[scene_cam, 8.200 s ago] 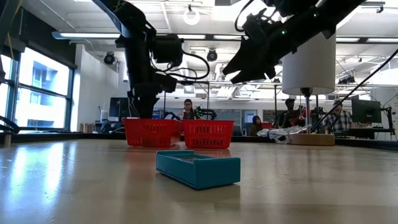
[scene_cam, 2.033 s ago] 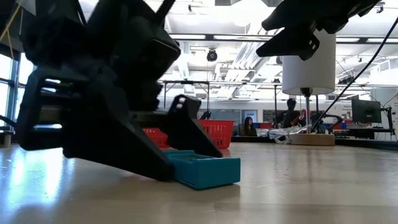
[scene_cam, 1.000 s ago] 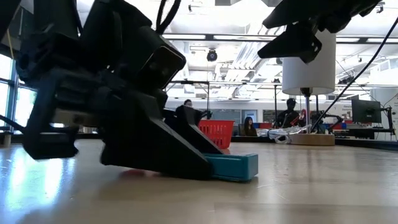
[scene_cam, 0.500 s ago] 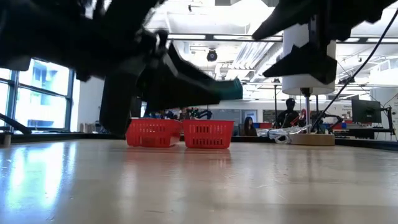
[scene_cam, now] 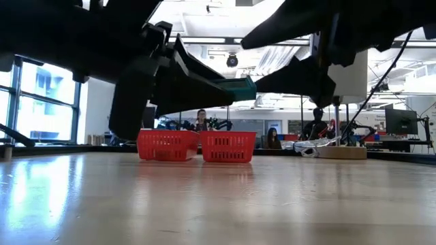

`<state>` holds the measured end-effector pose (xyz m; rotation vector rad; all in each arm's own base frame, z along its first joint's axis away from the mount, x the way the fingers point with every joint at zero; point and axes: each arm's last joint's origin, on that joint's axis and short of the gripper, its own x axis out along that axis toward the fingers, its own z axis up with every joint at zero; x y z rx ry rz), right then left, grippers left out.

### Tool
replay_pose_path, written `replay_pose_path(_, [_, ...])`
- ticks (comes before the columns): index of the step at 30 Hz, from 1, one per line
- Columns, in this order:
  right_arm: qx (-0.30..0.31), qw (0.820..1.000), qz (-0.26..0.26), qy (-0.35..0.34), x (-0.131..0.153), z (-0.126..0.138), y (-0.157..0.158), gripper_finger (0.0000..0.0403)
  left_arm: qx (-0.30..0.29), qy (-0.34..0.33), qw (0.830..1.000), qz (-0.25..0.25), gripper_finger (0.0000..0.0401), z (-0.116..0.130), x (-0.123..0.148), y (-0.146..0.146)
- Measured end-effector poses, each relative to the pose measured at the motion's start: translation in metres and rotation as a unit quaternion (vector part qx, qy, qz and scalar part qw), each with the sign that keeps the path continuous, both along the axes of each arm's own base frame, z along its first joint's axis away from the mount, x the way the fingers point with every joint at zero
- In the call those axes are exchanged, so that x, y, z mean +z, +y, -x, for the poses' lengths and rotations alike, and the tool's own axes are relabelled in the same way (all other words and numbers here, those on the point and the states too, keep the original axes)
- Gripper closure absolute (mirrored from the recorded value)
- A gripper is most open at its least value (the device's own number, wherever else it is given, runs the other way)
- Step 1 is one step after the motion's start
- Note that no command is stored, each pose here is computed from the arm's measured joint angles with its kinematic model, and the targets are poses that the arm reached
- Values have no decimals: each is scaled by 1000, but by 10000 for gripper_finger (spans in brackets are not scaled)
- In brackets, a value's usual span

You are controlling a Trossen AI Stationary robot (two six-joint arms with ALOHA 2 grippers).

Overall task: Pick & Place Office items
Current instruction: Put the light blue digital clock into the right red bin

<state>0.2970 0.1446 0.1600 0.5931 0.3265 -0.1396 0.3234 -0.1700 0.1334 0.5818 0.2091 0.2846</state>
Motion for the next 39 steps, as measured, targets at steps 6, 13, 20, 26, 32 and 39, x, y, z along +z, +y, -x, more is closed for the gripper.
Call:
replay_pose_path(6, [-26,999,-30,10,-6,-5,-9,127,2,-19,1000,10,259,-1,5,0])
replay_pose_path(13, [-22,1000,-19,-8,-2,-8,-12,127,1,-26,1000,5,259,-2,8,-1])
replay_pose_path(20, [-6,1000,-15,-5,-2,-8,-11,155,-4,-26,1000,6,259,-2,8,-1])
replay_pose_path(26, [9,1000,2,-3,-3,-8,-11,245,-4,-25,1000,6,251,-2,8,-1])
replay_pose_path(32, [12,1000,10,-1,-3,-8,-11,352,-2,-27,999,16,236,-2,7,-1])
replay_pose_path(39, [19,999,27,0,-3,-8,-11,356,-2,-29,999,20,233,-2,7,-1])
